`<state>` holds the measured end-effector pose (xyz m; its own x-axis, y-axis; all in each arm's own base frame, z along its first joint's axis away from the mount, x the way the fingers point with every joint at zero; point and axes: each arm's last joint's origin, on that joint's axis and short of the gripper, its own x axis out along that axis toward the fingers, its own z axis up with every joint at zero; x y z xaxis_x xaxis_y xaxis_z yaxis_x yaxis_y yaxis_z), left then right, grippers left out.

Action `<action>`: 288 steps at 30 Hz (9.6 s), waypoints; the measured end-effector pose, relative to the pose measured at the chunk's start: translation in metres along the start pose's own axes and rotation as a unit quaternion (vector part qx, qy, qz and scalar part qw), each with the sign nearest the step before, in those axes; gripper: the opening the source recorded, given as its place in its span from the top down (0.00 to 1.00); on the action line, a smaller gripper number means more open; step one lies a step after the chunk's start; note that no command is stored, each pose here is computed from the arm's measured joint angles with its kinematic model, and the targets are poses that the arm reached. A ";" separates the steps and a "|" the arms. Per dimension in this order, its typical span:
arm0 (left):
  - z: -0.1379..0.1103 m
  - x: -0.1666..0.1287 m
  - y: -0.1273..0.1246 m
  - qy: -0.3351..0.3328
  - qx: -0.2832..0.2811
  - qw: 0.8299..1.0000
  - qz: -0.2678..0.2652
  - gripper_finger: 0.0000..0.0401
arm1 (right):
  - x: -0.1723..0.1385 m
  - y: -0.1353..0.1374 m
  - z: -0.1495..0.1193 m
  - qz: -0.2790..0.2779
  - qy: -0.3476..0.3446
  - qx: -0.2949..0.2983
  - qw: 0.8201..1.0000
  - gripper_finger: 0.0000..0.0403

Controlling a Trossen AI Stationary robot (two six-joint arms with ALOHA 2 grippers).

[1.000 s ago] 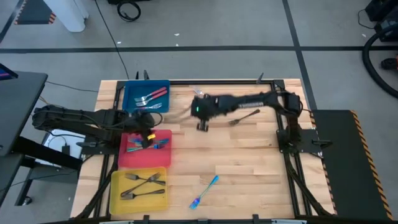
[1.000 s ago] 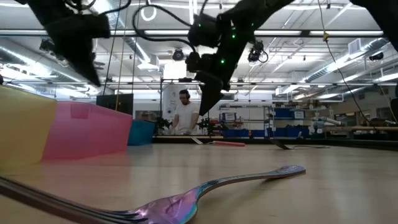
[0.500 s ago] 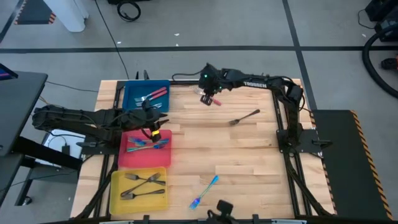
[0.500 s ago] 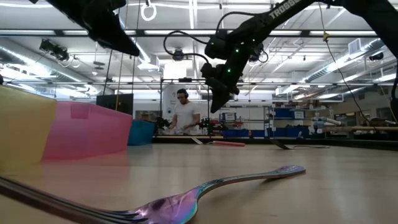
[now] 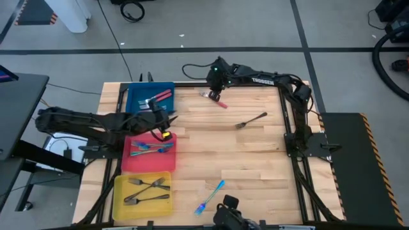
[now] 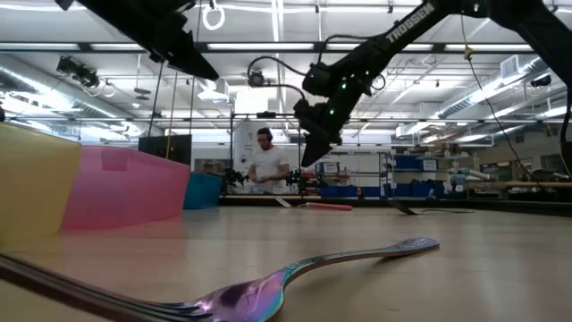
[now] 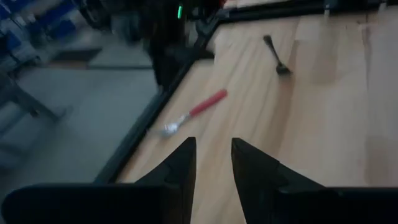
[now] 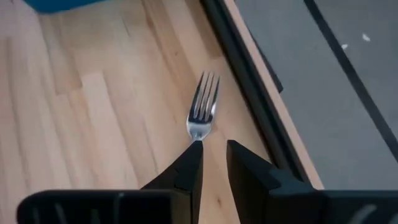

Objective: Sort silverware by color (type)
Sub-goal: Put the pink fork into the blue bin

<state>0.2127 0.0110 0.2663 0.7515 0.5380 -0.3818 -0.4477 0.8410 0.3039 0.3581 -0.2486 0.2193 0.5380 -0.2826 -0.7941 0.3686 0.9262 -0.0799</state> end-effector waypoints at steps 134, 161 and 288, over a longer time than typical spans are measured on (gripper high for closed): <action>0.009 0.027 0.039 -0.035 0.010 0.994 0.098 0.74 | 0.065 0.042 -0.045 -0.069 0.135 0.095 0.984 0.76; 0.007 0.027 0.039 -0.027 0.006 0.995 0.097 0.74 | -0.023 0.045 0.019 -0.115 0.122 -0.015 0.986 1.00; 0.013 0.059 0.048 -0.103 -0.142 0.984 -0.017 0.74 | -0.240 0.148 0.071 -0.173 -0.092 -0.103 0.975 0.91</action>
<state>0.2420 0.0828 0.2696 0.8371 0.5114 -0.1940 -0.5165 0.8558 0.0274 0.3377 -0.0611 0.4409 0.5424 -0.6104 -0.5772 0.4030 0.7919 -0.4587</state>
